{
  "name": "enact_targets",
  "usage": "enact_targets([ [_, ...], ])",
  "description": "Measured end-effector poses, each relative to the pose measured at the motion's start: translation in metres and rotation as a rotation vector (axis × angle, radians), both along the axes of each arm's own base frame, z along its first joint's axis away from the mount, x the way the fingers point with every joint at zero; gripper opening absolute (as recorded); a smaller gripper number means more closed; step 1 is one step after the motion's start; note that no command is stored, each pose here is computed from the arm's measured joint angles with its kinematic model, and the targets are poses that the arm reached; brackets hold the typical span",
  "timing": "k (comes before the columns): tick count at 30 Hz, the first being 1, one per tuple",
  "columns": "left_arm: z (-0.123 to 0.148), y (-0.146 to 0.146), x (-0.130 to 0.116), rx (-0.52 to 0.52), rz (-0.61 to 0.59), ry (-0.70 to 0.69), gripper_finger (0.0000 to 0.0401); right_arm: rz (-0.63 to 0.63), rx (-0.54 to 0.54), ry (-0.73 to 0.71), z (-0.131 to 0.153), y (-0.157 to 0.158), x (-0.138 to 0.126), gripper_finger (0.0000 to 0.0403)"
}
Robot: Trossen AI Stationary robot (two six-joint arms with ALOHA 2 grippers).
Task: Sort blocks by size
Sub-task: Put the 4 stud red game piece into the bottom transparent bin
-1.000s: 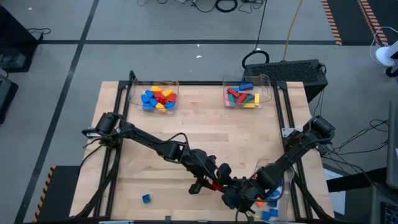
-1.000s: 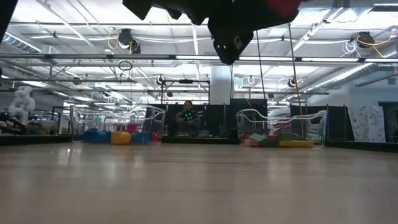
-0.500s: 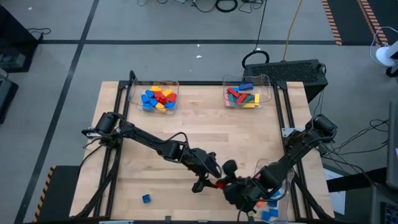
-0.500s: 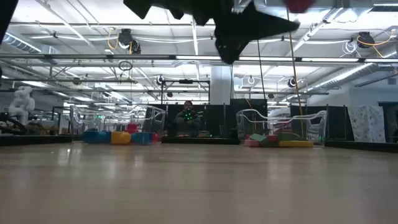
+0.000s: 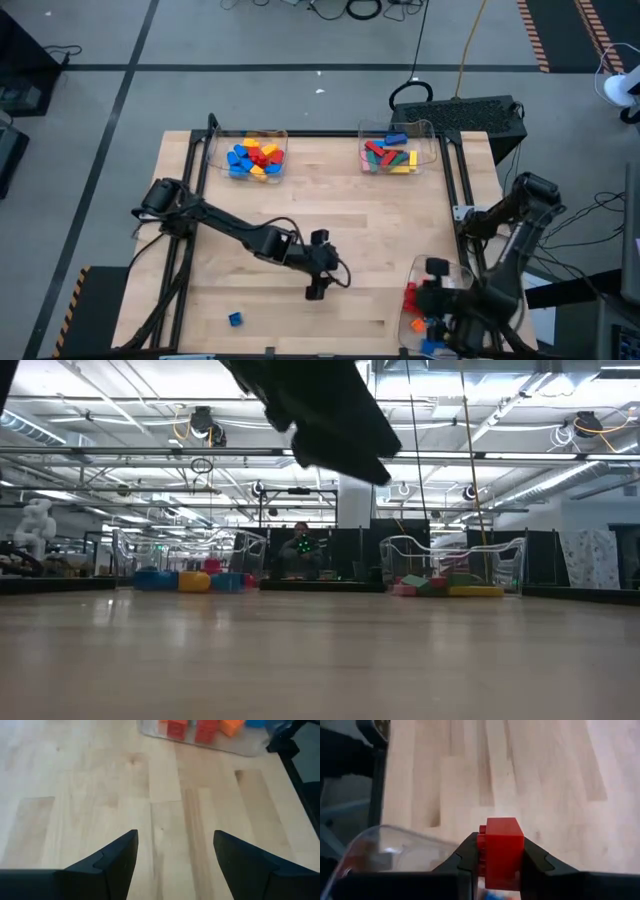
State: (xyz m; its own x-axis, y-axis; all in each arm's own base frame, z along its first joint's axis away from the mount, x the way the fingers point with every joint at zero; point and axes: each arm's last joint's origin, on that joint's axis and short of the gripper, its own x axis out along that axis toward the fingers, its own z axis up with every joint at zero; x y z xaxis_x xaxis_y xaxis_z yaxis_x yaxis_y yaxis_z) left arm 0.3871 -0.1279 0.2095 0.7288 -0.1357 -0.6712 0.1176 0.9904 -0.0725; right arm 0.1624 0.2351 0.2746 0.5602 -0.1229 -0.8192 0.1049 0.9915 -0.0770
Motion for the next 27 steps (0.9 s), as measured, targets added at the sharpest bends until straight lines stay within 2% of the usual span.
enact_targets([
  [6,0.015,-0.016,-0.014,0.038,0.009,-0.021,0.0259,-0.102,0.053,-0.041,-0.025,0.007,-0.025,0.0070],
  [17,0.023,-0.036,-0.054,0.169,0.170,0.093,0.0260,-0.246,0.167,-0.033,-0.085,-0.002,-0.044,0.0070],
  [23,0.020,-0.048,-0.072,0.226,0.241,0.132,0.0260,-0.250,0.214,-0.048,-0.097,-0.002,-0.044,0.0074],
  [27,0.018,-0.057,-0.082,0.247,0.245,0.156,0.0260,-0.280,0.233,-0.052,-0.101,-0.004,-0.045,0.0083],
])
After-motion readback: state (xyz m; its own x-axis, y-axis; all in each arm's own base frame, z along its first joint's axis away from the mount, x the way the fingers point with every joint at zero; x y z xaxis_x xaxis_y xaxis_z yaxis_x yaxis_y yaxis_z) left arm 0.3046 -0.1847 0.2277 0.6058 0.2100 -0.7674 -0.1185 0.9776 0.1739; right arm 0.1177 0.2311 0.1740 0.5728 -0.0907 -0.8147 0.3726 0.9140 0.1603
